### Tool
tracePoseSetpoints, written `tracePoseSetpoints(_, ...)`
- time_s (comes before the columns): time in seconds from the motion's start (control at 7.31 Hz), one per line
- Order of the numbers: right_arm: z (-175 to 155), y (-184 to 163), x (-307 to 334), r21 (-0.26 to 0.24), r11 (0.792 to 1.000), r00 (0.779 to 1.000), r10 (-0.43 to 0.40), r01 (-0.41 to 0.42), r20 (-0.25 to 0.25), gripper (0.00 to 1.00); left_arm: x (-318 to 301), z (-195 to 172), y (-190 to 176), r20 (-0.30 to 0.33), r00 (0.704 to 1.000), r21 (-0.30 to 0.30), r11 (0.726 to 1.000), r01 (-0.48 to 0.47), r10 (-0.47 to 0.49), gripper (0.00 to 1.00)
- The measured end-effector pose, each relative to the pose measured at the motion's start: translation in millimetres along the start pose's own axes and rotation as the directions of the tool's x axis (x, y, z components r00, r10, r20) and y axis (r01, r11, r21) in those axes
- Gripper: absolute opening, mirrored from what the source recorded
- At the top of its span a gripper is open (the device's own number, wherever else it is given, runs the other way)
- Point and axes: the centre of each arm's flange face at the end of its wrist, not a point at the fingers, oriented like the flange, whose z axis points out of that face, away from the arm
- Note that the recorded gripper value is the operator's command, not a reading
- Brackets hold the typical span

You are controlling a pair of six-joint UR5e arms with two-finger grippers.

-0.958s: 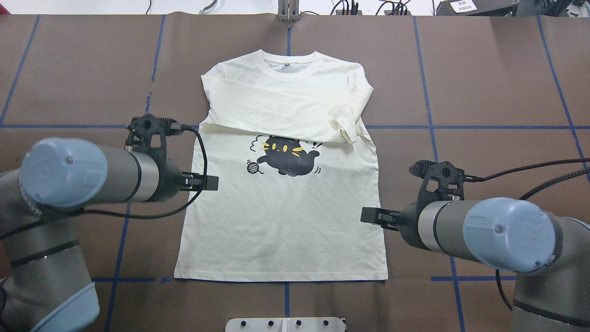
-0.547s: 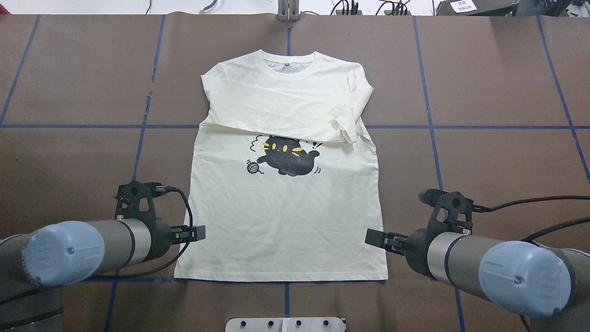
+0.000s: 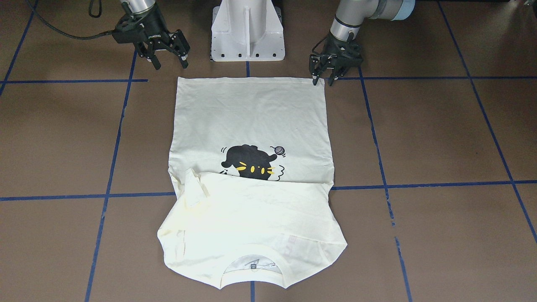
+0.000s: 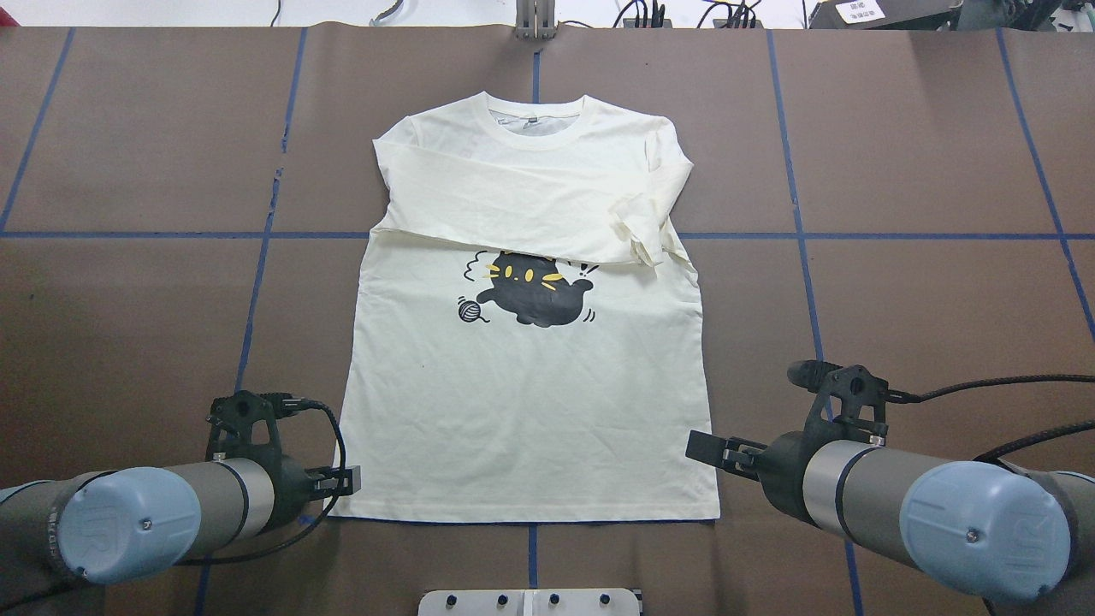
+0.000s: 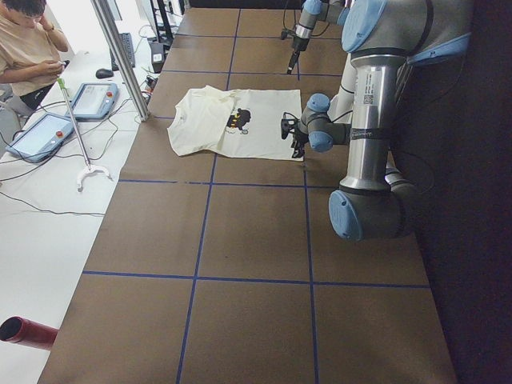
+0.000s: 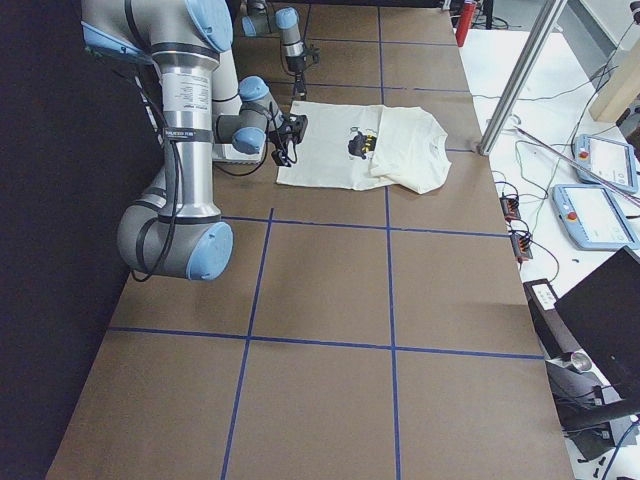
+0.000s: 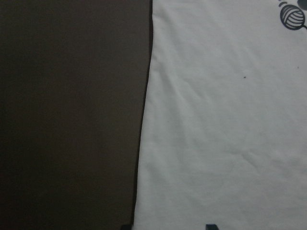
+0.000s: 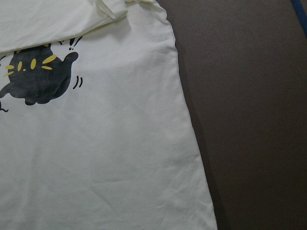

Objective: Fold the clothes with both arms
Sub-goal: 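Lower both grippers to the hem corners nearest the robot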

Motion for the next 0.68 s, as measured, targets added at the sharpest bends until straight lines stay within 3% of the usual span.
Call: tracePoseSetpoints(0.68,0.1,-0.7,0.6,0.004,1.000,1.000,0.001,-0.001,-0.001,0.97,-5.2,15.4,14.6,0.028,0.999,-0.024,1.000,-0.016,0.016,0.54)
